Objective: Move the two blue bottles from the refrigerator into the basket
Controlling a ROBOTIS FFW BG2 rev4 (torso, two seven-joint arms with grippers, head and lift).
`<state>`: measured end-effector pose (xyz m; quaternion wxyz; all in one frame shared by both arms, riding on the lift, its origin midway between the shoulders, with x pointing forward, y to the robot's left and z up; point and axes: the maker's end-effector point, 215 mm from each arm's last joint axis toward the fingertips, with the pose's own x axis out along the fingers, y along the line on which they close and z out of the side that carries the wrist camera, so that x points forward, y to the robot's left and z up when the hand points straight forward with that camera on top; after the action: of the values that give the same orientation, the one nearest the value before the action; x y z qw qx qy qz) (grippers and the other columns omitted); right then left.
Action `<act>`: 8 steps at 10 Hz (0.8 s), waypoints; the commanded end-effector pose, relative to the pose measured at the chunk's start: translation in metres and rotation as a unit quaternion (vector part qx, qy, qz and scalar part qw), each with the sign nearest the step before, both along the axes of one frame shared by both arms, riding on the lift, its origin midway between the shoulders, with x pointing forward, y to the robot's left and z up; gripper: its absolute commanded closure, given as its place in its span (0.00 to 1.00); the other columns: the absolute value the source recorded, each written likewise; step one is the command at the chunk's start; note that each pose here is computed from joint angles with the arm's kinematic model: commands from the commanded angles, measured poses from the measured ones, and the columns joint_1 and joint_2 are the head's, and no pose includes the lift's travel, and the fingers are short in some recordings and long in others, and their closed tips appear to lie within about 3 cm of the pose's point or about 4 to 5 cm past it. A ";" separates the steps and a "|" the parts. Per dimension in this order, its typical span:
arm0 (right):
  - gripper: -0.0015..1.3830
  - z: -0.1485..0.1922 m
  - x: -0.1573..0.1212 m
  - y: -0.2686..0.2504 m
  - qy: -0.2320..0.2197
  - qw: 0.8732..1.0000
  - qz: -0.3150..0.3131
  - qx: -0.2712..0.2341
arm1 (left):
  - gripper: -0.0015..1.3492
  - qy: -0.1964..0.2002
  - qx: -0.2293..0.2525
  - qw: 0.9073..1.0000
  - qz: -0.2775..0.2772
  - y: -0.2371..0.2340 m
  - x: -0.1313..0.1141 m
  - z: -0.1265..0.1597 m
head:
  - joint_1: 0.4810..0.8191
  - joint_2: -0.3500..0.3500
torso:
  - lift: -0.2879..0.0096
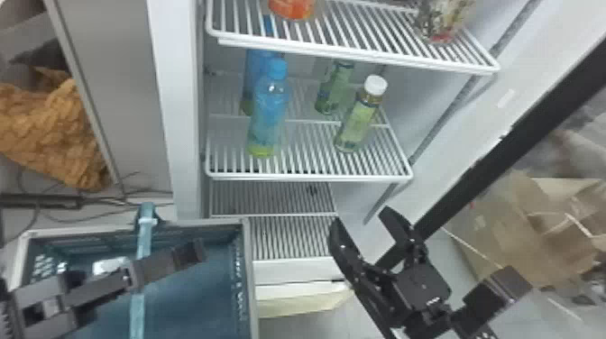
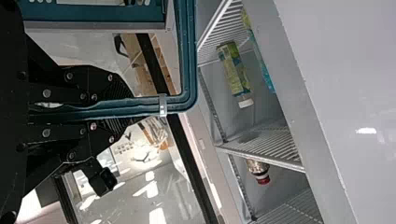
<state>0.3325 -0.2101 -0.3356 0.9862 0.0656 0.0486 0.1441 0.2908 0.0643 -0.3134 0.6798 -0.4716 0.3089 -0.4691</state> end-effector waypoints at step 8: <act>0.15 -0.005 0.001 0.001 0.004 1.000 0.001 0.004 | 0.89 0.004 0.001 1.000 0.001 0.001 0.000 -0.003 | 0.63 0.12 | 0.23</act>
<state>0.3325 -0.2086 -0.3404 0.9855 0.0698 0.0526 0.1451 0.2906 0.0657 -0.3165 0.6796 -0.4725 0.3118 -0.4665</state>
